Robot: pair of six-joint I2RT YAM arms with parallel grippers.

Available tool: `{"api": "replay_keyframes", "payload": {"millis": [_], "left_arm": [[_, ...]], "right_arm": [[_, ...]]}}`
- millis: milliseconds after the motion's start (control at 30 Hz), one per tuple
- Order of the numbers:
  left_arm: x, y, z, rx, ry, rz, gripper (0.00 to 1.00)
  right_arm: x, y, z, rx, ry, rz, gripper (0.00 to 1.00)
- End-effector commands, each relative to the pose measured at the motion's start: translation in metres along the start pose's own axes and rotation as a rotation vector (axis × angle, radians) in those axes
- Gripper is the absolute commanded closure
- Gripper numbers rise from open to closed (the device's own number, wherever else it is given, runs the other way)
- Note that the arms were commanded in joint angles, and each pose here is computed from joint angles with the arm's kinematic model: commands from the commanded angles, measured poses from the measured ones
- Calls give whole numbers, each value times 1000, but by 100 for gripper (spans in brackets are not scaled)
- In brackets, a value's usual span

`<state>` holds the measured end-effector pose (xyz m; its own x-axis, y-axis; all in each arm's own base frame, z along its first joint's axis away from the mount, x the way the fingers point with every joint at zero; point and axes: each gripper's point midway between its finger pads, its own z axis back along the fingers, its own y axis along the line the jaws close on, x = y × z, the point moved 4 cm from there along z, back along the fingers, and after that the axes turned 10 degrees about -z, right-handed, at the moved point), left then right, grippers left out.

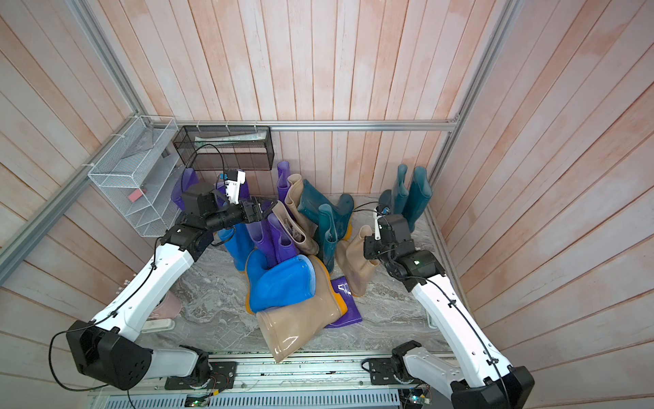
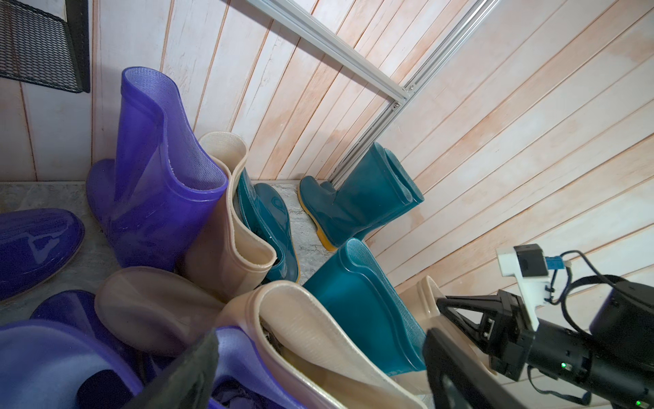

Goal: Match and arrange rain boots in pairs
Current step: Move the rain boot to the center of the board.

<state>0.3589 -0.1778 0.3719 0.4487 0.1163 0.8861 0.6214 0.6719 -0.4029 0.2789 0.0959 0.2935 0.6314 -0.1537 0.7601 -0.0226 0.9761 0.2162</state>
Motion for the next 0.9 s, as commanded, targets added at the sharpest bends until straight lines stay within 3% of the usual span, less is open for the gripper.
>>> {"api": "replay_keyframes", "payload": {"millis": [0,300,533,700,733,833,867], "left_arm": [[6,-6,7,-5,-29,-34,7],[6,-6,8,-5,-29,-31,7],[7,-7,9,-5,-31,-31,7],[8,-9,10,-15,-36,-31,7],[7,-9,10,-16,-35,-30,7],[6,-9,9,-21,-33,-24,7],[6,-9,8,-24,-32,-22,7]], "right_arm": [[0,-9,6,-66,1,14,100],[35,-18,44,-131,-147,5,100],[44,-43,57,-185,-187,-59,100],[34,-65,52,-194,-149,-130,100],[34,-66,54,-203,-145,-125,92],[39,-64,66,-184,-170,-135,47],[40,-62,69,-173,-177,-133,44]]}}
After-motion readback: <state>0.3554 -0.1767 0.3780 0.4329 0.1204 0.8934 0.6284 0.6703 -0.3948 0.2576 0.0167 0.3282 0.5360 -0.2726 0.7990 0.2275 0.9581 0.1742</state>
